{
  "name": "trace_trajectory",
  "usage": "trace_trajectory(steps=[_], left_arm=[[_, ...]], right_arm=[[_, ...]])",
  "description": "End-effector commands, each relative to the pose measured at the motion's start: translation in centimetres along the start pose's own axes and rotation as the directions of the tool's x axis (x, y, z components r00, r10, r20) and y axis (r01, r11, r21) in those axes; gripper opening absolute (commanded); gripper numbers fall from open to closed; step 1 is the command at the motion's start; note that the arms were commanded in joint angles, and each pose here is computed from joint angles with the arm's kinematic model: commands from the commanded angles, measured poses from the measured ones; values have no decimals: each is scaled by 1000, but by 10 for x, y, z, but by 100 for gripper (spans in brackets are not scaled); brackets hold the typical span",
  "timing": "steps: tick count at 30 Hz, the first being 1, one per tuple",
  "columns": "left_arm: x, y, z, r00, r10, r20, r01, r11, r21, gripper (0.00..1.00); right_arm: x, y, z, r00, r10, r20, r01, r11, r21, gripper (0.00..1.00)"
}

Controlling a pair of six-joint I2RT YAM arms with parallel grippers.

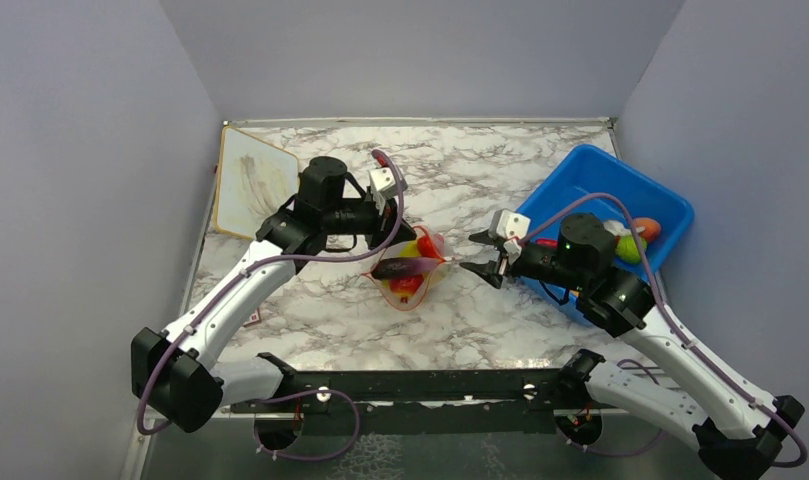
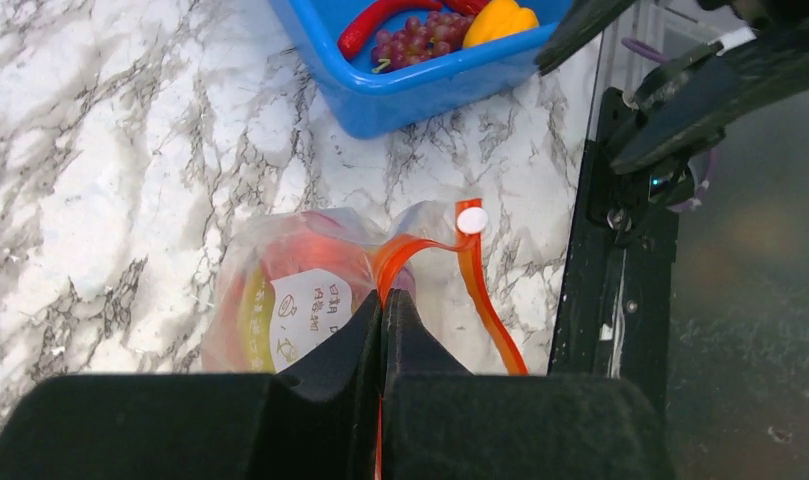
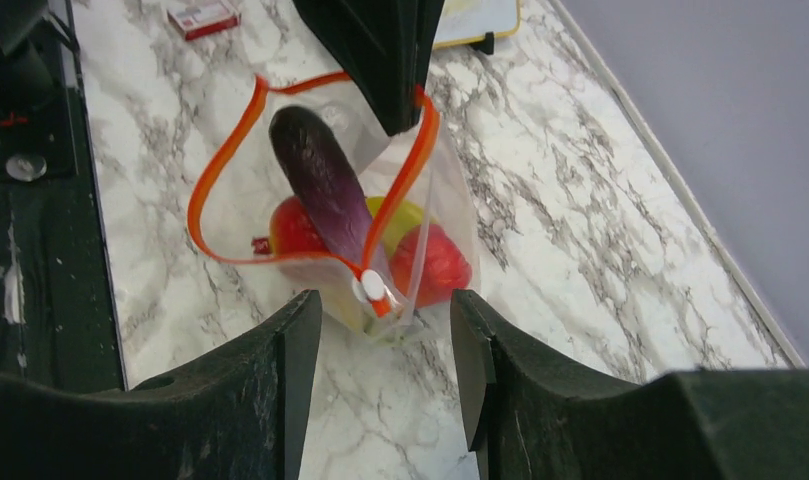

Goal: Place the food in the zip-top bag and seal the zipper
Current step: Zip the zipper food storage bag at the center of the board.

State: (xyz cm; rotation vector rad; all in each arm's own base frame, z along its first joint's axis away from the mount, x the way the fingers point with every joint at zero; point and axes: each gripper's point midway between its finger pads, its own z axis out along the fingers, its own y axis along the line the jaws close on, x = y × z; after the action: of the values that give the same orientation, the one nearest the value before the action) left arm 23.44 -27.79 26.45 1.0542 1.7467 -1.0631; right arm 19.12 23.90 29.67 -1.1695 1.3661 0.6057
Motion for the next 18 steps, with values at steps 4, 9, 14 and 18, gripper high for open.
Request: trace_trajectory(steps=[4,9,14,18], left_arm=[[-25,-23,-14,970,231,82,-237,968,80,0],[-21,-21,-12,976,207,71,-212,974,82,0],[-17,-20,-12,978,200,62,-204,976,76,0],[-14,-20,-12,978,200,59,-205,976,78,0]], right_arm=[[44,25,8,991,-127,-48,120,985,-128,49],[62,37,24,986,-164,43,169,974,-153,48],[56,34,31,964,-229,135,245,962,-119,48],[56,32,36,960,-244,136,261,957,-128,47]])
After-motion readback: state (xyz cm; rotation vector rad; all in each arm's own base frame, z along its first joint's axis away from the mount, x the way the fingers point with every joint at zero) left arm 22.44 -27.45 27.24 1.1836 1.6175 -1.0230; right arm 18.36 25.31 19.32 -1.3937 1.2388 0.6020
